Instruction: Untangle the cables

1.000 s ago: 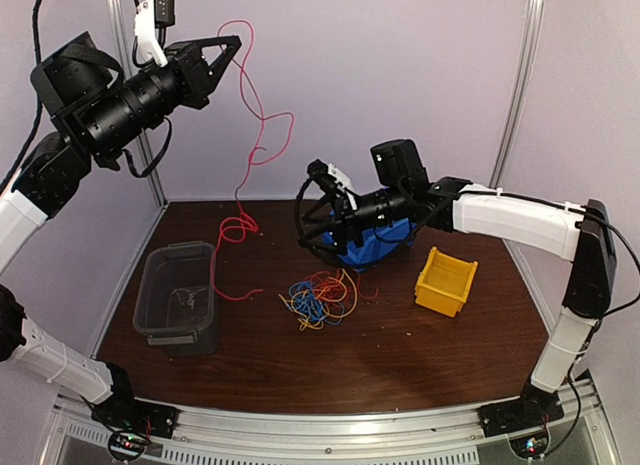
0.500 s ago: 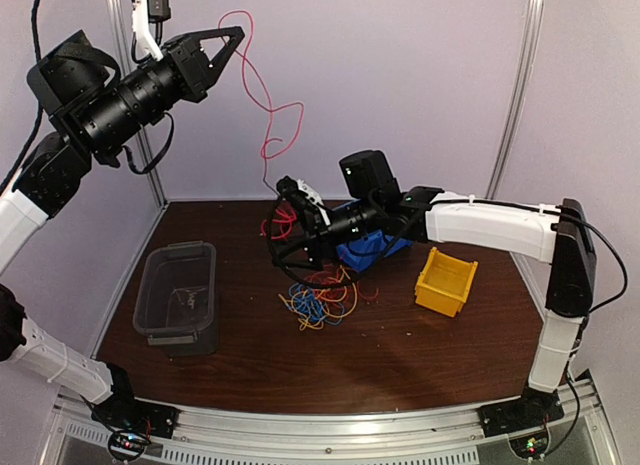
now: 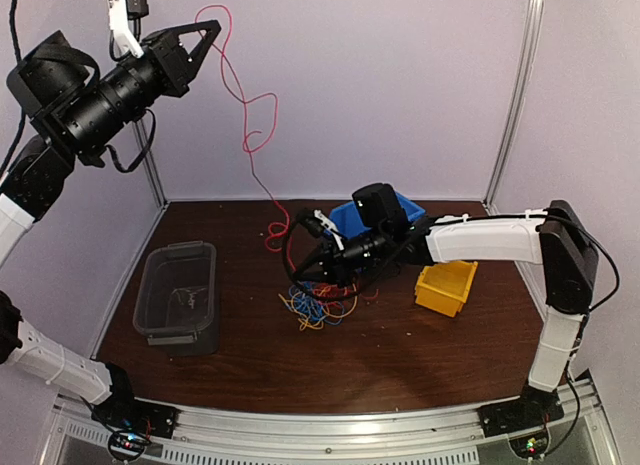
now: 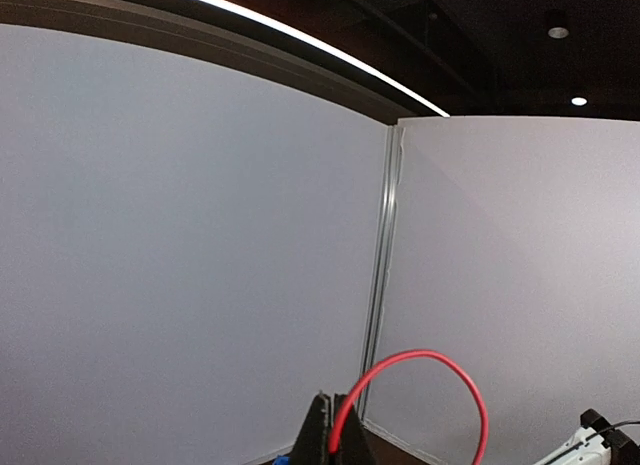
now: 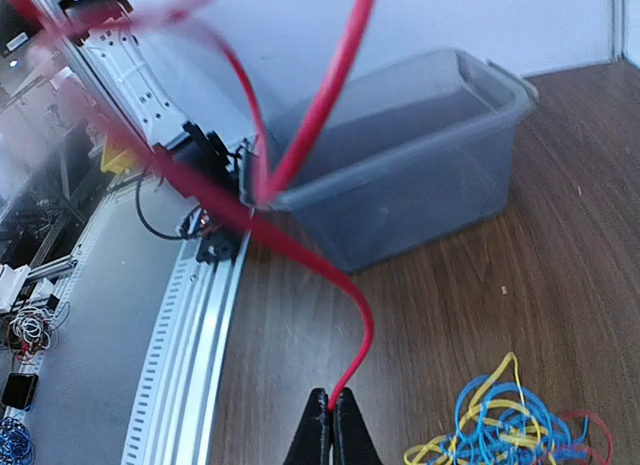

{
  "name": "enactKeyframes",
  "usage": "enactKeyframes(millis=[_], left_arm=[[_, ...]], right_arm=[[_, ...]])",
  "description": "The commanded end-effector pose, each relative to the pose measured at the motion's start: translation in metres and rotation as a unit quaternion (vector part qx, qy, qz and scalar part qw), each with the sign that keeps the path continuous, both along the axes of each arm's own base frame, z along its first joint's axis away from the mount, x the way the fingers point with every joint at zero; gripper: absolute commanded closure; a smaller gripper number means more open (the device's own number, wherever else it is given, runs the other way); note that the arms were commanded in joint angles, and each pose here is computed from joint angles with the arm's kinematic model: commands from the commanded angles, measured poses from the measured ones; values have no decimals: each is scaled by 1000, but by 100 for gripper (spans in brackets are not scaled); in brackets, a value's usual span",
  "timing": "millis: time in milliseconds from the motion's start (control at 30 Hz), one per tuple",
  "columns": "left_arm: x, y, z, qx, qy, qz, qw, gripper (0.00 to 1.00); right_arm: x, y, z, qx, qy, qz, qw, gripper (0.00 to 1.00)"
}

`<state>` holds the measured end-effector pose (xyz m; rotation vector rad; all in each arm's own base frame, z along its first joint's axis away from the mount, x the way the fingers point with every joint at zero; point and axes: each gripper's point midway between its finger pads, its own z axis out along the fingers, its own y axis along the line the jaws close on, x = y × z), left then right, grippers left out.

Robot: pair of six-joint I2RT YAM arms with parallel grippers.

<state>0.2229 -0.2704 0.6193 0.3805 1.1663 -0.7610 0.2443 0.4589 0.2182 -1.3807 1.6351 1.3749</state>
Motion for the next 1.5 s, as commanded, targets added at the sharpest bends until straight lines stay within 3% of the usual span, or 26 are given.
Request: enactKeyframes(millis=[0, 133, 300, 500, 767, 1033, 1267, 1300, 1367, 1400, 1467], left_arm=[[-20, 72, 48, -45, -54, 88, 994, 100], [-23, 99, 56, -30, -64, 142, 987, 100], [-17, 127, 48, -4, -50, 218, 975, 100], [-5, 139, 14, 26, -11, 267, 963, 100], [-4, 146, -30, 35, 48, 261, 964, 100], [-3, 160, -78, 43, 107, 277, 954, 100], [-7, 183, -95, 39, 119, 316, 940, 100], [-6, 185, -98, 44, 120, 323, 938, 100], [-3, 187, -106, 57, 124, 341, 930, 100], [-2, 190, -110, 64, 128, 355, 924, 100], [1, 195, -119, 77, 137, 381, 911, 100]], right_arm=[[24, -32, -41, -42, 15, -43, 998, 100], [35, -48, -62, -64, 29, -64, 995, 100], [35, -34, -35, -53, -5, -55, 997, 100], [11, 25, 19, -22, -41, -6, 999, 100], [-19, 120, 43, 15, -55, 36, 998, 100], [-33, 199, 31, 62, -96, 6, 993, 100], [-25, 229, 33, 79, -179, -60, 979, 100], [-23, 231, 33, 78, -190, -70, 976, 91], [-16, 230, 33, 73, -198, -88, 973, 58], [-16, 229, 35, 70, -200, -89, 973, 48], [-16, 223, 38, 61, -206, -79, 973, 36]])
